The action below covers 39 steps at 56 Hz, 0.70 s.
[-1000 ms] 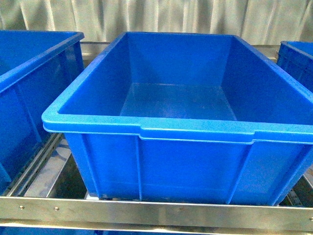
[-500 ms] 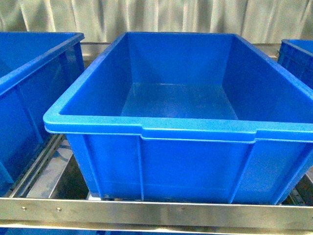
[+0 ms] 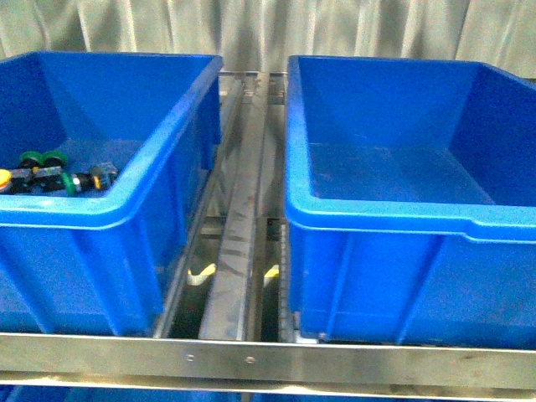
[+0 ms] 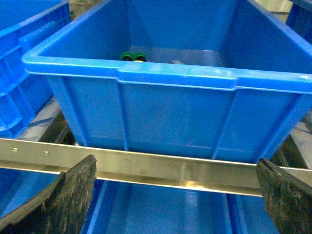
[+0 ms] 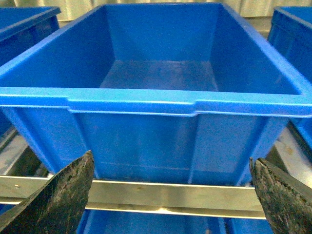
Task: Pick red and yellow buttons and place in box
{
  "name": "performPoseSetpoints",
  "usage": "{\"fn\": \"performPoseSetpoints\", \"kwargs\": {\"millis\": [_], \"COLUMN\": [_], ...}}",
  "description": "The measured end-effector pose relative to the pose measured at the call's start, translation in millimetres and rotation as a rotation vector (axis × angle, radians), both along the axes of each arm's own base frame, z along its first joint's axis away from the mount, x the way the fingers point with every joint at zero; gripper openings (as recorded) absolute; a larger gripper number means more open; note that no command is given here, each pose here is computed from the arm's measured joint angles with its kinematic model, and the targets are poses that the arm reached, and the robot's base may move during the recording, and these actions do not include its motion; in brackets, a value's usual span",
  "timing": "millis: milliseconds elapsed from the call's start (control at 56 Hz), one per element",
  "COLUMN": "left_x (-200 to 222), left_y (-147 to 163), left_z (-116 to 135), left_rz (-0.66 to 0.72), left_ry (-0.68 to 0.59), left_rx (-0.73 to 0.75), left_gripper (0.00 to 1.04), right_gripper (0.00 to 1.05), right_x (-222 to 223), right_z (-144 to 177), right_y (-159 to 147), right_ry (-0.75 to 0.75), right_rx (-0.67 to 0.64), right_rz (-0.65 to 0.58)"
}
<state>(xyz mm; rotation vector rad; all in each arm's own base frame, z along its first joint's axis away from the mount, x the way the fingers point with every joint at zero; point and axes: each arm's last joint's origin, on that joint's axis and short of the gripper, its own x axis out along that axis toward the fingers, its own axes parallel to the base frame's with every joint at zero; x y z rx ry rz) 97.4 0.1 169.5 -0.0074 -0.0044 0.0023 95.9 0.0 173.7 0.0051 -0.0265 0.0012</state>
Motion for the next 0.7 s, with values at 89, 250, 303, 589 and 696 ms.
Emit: {"fn": "performPoseSetpoints", "kwargs": {"millis": [89,250,303,589,696], "left_x": [0.0,0.0,0.0,0.0,0.0], "left_y": [0.0,0.0,-0.1,-0.1,-0.1], "left_z": [0.0,0.2,0.2,0.0,0.2], "left_rz": [-0.001,0.002,-0.001,-0.002,-0.002], "left_ry": [0.000,-0.001,-0.001,0.000,-0.001], "left_rx": [0.000,0.000,0.000,0.000,0.000], "left_gripper": [0.97,0.97,0.97,0.97,0.97], "right_gripper": [0.97,0.97,0.97,0.97,0.97], "right_x": [0.0,0.1,0.1,0.1,0.1], "right_z": [0.0,-0.2,-0.3,-0.3,-0.3], "right_y": [0.0,0.0,0.1,-0.1,-0.1], "right_ry": [0.000,0.001,0.001,0.001,0.001], "right_rx": [0.000,0.000,0.000,0.000,0.000], "right_rz": [0.000,0.003,0.003,-0.002,-0.002]}}
